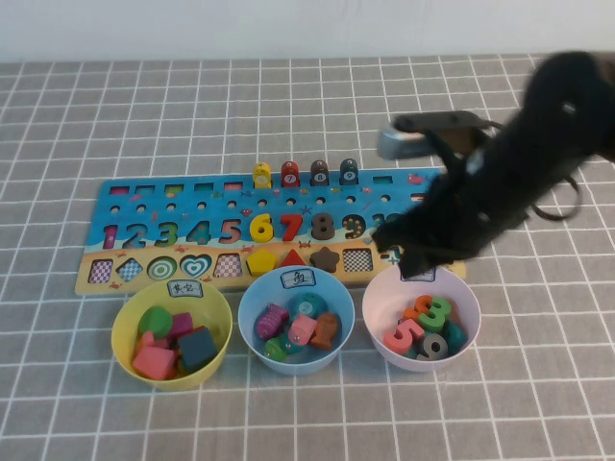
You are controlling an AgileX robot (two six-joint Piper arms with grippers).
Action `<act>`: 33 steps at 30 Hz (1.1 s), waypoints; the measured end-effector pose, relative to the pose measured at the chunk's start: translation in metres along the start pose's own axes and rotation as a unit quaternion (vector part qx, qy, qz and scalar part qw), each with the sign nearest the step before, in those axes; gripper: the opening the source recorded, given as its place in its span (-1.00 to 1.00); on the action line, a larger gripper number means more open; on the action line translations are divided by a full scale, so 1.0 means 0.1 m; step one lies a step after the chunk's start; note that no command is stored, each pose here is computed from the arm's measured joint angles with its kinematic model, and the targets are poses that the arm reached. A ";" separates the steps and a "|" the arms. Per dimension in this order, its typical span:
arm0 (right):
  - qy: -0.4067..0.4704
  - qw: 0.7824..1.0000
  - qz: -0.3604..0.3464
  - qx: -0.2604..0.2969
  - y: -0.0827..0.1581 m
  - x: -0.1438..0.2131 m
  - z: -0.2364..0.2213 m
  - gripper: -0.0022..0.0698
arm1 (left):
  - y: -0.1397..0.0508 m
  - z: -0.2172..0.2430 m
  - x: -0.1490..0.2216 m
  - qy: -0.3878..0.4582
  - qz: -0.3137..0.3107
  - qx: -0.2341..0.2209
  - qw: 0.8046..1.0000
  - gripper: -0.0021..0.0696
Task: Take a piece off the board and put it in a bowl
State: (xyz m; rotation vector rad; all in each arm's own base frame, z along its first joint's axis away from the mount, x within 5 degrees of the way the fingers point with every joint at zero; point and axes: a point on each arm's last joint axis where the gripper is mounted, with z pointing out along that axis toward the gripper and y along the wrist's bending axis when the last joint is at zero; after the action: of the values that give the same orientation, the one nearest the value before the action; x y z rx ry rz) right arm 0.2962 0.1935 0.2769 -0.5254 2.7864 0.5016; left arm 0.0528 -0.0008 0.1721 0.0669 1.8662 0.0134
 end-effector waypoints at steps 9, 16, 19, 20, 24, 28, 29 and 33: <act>-0.029 0.999 -0.008 0.022 0.05 -0.84 0.31 -0.95 | 0.00 0.00 0.00 0.000 -0.003 0.000 1.000 -0.94; -0.043 0.998 0.011 0.053 -0.01 -1.24 0.60 -0.50 | 0.00 0.00 0.00 0.000 -0.003 0.000 1.000 -0.94; -0.053 0.996 0.025 0.064 -0.04 -1.36 0.73 -0.23 | 0.00 0.00 0.00 0.000 -0.002 0.000 1.000 -0.94; -0.059 0.996 0.026 0.064 -0.04 -1.39 0.75 -0.14 | 0.00 0.00 0.00 0.000 -0.002 0.000 1.000 -0.94; -0.071 0.994 0.049 0.068 -0.11 -1.51 0.92 0.01 | 0.00 0.00 0.00 0.000 -0.002 0.000 1.000 -0.94; -0.077 0.992 0.067 0.075 -0.18 -1.57 1.02 0.04 | 0.00 0.00 0.00 0.000 0.001 0.000 1.000 -0.94; -0.079 0.992 0.068 0.077 -0.20 -1.58 1.04 0.04 | 0.00 0.00 0.00 0.000 -0.002 0.000 1.000 -0.94; -0.082 0.991 0.072 0.081 -0.27 -1.59 1.06 0.04 | 0.00 0.00 0.00 0.000 0.001 0.000 1.000 -0.94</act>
State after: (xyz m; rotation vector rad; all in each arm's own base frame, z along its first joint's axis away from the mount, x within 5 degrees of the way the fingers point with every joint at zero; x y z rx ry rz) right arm 0.4703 0.2584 0.2228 -0.2375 2.6881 0.3275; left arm 0.0528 -0.0007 0.1721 0.0683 1.8661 0.0156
